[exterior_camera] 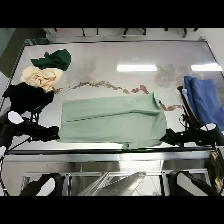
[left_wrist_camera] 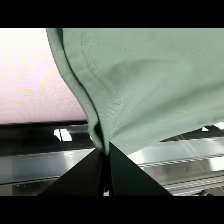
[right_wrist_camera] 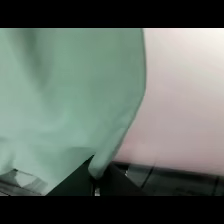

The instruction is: Fold the shirts.

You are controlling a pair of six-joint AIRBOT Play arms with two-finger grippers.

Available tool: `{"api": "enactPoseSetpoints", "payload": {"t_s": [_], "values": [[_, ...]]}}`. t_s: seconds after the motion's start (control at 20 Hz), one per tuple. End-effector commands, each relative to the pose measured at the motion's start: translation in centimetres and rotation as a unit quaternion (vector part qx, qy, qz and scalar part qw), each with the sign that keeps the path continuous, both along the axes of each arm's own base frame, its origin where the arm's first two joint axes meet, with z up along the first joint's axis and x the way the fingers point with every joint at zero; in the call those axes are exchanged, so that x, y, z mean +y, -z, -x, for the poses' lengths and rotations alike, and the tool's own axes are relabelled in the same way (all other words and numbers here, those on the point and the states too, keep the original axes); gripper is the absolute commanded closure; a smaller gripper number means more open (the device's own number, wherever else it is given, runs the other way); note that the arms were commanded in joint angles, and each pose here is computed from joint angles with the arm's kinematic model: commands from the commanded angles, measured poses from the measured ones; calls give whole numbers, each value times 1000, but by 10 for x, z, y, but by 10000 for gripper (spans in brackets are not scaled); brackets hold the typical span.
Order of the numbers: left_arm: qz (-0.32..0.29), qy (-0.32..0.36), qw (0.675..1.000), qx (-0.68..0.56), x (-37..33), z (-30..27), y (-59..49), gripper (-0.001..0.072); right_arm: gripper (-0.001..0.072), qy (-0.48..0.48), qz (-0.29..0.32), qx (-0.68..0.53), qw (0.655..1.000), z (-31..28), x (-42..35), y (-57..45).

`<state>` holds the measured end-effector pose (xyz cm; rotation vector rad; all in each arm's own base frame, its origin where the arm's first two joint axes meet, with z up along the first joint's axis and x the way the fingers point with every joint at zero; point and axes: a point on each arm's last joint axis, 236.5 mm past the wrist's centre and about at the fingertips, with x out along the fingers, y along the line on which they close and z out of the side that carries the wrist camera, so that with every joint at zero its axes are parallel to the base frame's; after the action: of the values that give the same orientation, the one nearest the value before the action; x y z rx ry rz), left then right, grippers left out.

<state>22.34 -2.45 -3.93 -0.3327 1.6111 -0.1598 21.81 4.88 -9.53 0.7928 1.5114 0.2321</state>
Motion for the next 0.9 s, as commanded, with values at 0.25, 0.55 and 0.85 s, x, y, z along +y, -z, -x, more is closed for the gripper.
{"api": "enactPoseSetpoints", "payload": {"t_s": [0.25,0.55,0.85], "values": [[-35,-53,998,-5,28,31,-33,693,686,27,99,-53,993,34,-9,-85],[-45,-38,997,-44,23,-16,-24,693,686,34,130,-186,973,-44,-5,-144],[-51,0,997,-53,33,-138,-10,693,685,-15,127,-169,977,-171,0,-119]]}}
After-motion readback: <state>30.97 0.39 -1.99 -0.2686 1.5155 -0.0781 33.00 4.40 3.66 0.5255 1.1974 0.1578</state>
